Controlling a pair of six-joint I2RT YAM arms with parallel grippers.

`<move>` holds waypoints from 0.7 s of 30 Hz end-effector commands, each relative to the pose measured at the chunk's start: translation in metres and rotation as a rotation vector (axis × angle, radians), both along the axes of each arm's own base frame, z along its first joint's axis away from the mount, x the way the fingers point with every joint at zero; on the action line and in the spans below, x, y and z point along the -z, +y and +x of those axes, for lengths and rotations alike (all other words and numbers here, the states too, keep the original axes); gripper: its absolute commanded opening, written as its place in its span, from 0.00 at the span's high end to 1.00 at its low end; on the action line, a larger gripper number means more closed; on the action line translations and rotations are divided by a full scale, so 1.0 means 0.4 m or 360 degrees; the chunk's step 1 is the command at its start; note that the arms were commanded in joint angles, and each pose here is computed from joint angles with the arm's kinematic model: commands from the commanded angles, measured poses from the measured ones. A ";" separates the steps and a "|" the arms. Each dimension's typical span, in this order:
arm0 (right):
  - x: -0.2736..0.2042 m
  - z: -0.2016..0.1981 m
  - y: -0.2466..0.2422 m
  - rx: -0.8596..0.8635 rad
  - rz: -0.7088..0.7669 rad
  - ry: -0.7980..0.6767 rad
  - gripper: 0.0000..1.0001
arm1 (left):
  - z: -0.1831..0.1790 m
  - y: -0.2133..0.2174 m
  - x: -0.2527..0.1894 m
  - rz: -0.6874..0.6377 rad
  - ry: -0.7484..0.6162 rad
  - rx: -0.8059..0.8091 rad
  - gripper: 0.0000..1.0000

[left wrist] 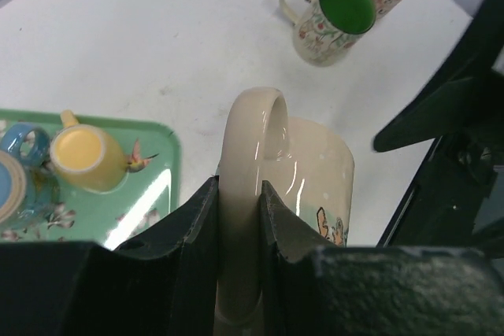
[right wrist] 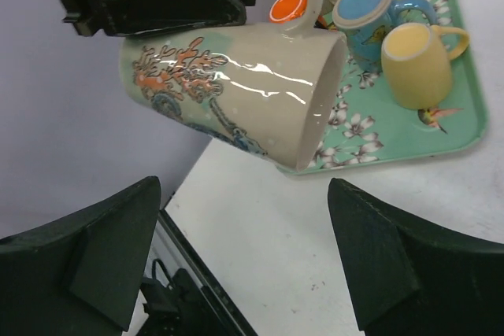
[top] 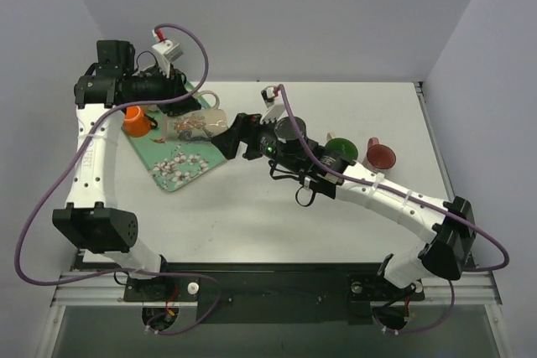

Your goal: Turn the mug right side up

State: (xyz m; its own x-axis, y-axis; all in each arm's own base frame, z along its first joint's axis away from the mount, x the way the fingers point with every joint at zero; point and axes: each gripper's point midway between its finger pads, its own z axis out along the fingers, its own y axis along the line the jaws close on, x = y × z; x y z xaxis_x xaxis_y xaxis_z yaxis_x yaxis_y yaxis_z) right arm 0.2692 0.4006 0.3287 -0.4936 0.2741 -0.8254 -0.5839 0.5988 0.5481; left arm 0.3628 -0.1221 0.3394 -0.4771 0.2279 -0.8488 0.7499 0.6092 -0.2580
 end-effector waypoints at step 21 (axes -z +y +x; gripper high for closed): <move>-0.006 0.006 0.027 -0.0088 -0.0029 -0.0050 1.00 | -0.091 -0.073 -0.111 -0.0132 -0.0263 0.0165 0.13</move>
